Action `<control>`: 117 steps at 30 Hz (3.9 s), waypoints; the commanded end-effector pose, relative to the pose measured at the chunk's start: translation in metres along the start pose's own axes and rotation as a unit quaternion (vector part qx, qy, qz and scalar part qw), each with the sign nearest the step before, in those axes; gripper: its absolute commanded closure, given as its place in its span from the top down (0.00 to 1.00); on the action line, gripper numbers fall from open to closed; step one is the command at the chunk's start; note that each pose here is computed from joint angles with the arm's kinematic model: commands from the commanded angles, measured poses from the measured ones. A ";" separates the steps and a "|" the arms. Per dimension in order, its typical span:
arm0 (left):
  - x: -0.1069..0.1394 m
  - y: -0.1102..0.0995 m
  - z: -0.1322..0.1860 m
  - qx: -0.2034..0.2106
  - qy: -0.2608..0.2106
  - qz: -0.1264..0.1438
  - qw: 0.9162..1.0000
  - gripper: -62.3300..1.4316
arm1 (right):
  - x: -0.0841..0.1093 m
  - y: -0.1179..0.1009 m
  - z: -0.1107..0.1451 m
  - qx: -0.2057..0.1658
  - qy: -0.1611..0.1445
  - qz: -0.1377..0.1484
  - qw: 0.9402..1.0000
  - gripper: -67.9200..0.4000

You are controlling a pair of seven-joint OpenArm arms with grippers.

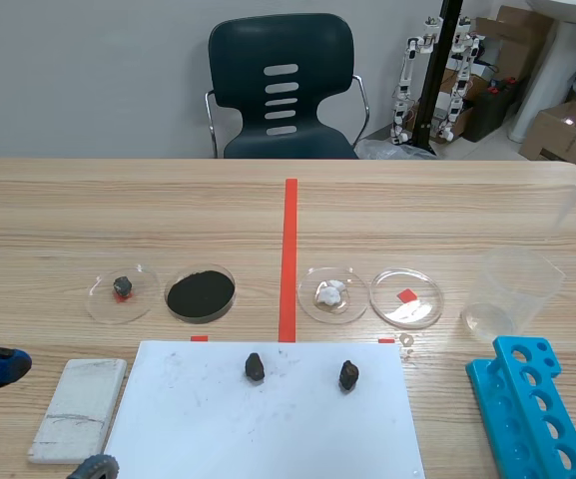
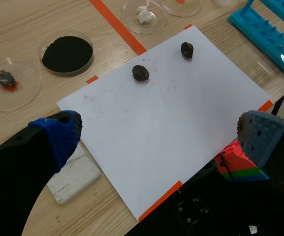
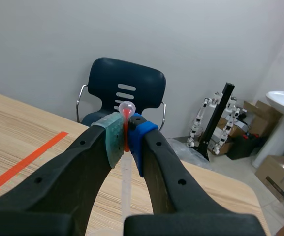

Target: Put the dropper in the beaker

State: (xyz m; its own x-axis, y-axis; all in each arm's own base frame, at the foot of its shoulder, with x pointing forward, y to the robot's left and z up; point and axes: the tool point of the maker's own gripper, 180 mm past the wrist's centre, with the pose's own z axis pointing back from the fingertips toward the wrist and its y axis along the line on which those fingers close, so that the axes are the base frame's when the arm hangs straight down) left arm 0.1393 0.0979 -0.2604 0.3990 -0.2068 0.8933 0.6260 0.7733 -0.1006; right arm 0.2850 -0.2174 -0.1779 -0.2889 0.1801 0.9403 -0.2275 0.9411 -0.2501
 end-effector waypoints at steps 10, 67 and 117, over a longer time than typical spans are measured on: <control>0.009 0.000 -0.001 0.002 -0.017 0.002 1.000 1.00 | -0.025 0.004 -0.001 0.006 0.019 -0.036 0.999 0.02; 0.009 0.000 -0.001 0.002 -0.016 0.002 1.000 1.00 | -0.097 0.021 -0.001 0.030 0.072 -0.062 0.995 1.00; 0.009 0.000 -0.001 0.002 -0.016 0.002 1.000 1.00 | -0.074 0.037 0.012 0.061 0.061 -0.058 0.995 1.00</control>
State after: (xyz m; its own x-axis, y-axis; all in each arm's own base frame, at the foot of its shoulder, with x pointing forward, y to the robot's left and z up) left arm 0.1393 0.0979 -0.2604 0.3993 -0.2070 0.8931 0.6262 0.7731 -0.1007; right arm 0.2823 -0.1965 -0.2708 -0.1038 0.1158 0.9878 -0.3690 0.9178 -0.1464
